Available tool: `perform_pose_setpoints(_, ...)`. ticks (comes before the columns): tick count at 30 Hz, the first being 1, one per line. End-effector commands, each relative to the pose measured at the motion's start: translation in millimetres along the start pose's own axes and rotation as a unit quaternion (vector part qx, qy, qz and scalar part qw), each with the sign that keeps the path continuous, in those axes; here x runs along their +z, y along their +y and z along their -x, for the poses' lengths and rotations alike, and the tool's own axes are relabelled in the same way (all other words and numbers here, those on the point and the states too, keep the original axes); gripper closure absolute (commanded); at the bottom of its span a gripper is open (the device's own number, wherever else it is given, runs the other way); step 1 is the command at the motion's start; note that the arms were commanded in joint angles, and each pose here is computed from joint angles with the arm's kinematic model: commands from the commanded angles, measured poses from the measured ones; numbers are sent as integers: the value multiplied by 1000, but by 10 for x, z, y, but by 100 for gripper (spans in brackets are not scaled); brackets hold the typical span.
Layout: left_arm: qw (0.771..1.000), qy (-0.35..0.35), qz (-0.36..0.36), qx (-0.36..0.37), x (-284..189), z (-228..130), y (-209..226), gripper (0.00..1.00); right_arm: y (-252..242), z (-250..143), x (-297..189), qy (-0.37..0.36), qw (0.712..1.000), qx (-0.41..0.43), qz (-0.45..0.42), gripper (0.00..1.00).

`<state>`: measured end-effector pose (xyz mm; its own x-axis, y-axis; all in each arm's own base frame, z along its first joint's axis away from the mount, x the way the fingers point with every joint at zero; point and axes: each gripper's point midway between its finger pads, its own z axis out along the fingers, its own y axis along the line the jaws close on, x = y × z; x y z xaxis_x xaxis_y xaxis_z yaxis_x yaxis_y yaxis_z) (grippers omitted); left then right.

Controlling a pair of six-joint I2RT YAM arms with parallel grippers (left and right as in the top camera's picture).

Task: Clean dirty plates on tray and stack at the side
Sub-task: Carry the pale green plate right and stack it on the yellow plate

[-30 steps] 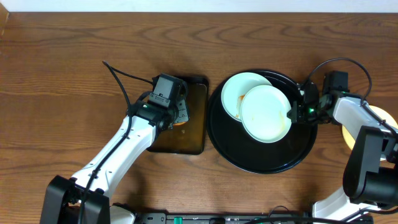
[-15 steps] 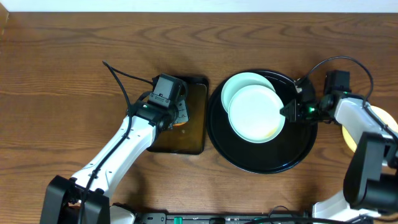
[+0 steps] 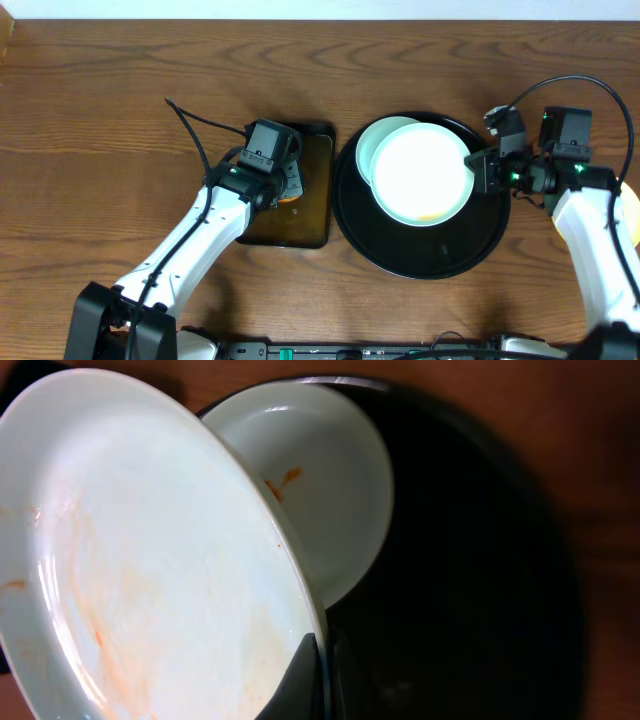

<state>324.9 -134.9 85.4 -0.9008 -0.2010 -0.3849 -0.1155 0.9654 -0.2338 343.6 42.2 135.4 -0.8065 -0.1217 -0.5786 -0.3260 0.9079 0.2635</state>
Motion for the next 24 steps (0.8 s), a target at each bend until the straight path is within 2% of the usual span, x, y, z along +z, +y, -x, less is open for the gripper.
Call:
perform_pose_setpoints(1,1000,-9,2,1,-32,45,14,92,-20,110,-186,-16,995,-54,-87,99)
perform_pose_setpoints(4,1000,-9,3,1,-32,45,14,92,-65,191,-342,-31,985,-62,-159,99)
perform_pose_setpoints(8,1000,-9,2,1,-32,45,14,92,-316,221,-599,-47,958,-19,-282,99)
perform_pose_setpoints(11,1000,-9,2,1,-32,45,14,92,-467,218,-731,-50,940,-8,-338,99)
perform_pose_setpoints(19,1000,-9,2,1,-32,44,14,92,-610,236,-865,-54,919,-3,-391,99)
perform_pose_setpoints(24,1000,-9,2,1,-32,45,14,92,-752,208,-1030,-54,893,11,-448,99)
